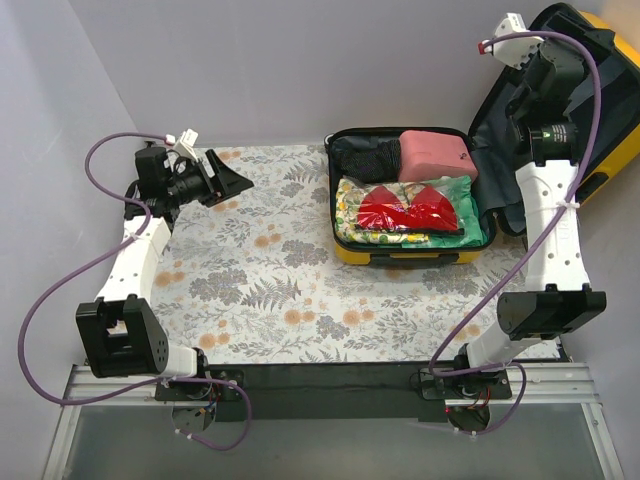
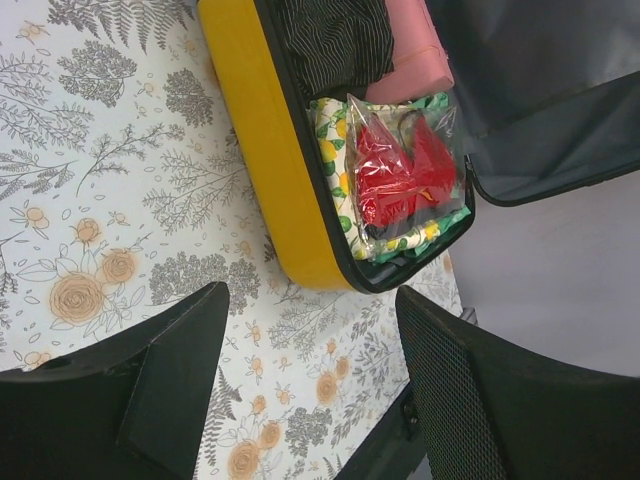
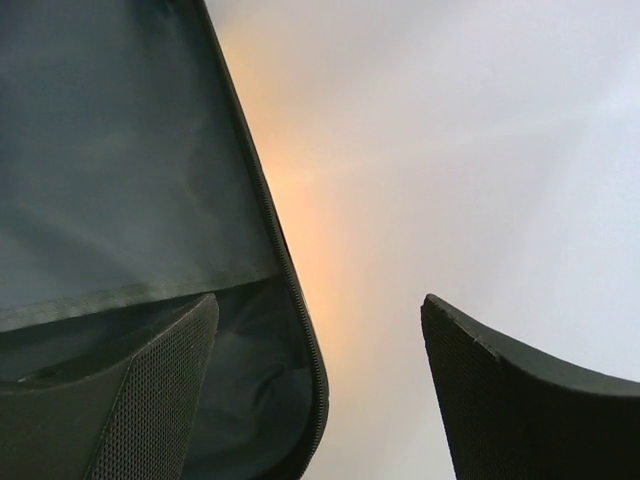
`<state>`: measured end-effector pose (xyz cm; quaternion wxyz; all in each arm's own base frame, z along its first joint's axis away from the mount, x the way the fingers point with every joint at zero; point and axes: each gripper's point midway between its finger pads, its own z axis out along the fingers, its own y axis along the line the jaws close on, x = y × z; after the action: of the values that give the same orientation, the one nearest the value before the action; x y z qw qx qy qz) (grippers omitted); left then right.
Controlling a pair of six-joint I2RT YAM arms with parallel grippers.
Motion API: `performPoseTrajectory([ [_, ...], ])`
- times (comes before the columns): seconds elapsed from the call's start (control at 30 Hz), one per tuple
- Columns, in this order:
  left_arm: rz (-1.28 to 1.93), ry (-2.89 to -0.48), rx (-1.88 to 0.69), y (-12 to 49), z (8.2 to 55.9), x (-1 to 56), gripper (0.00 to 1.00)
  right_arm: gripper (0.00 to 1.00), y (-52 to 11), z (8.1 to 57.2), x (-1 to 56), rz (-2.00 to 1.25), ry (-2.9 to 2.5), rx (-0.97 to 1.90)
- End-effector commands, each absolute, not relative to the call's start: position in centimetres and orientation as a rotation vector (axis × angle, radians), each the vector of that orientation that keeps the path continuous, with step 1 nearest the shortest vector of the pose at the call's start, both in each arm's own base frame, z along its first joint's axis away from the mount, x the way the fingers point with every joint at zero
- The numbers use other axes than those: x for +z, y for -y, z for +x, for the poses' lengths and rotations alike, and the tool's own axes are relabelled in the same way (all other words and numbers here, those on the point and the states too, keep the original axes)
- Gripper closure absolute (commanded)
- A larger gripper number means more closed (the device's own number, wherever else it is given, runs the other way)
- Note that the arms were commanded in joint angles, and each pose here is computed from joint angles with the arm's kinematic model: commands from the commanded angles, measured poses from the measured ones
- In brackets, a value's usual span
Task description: Pack the luggage
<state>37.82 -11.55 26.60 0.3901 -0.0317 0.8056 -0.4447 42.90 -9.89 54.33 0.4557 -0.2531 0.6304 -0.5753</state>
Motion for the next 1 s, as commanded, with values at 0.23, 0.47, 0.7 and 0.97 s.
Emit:
performPoseTrajectory([
  [0.23,-0.047,-1.981,-1.129,11.7,35.9,28.8,0.34,0.17,14.4,43.5,54.1,-0.660,-1.550,-1.518],
  [0.47,-0.063,-1.988,-1.145,11.7,35.9,28.4,0.34,0.26,17.0,44.2,53.0,-0.654,-1.584,-1.531],
  [0.7,-0.068,-1.987,-1.133,11.6,35.9,28.1,0.35,0.43,17.8,44.8,52.4,-0.658,-1.595,-1.526],
  [0.97,-0.081,-1.991,-1.134,11.6,36.2,27.9,0.36,0.68,17.6,44.5,52.1,-0.653,-1.598,-1.510],
])
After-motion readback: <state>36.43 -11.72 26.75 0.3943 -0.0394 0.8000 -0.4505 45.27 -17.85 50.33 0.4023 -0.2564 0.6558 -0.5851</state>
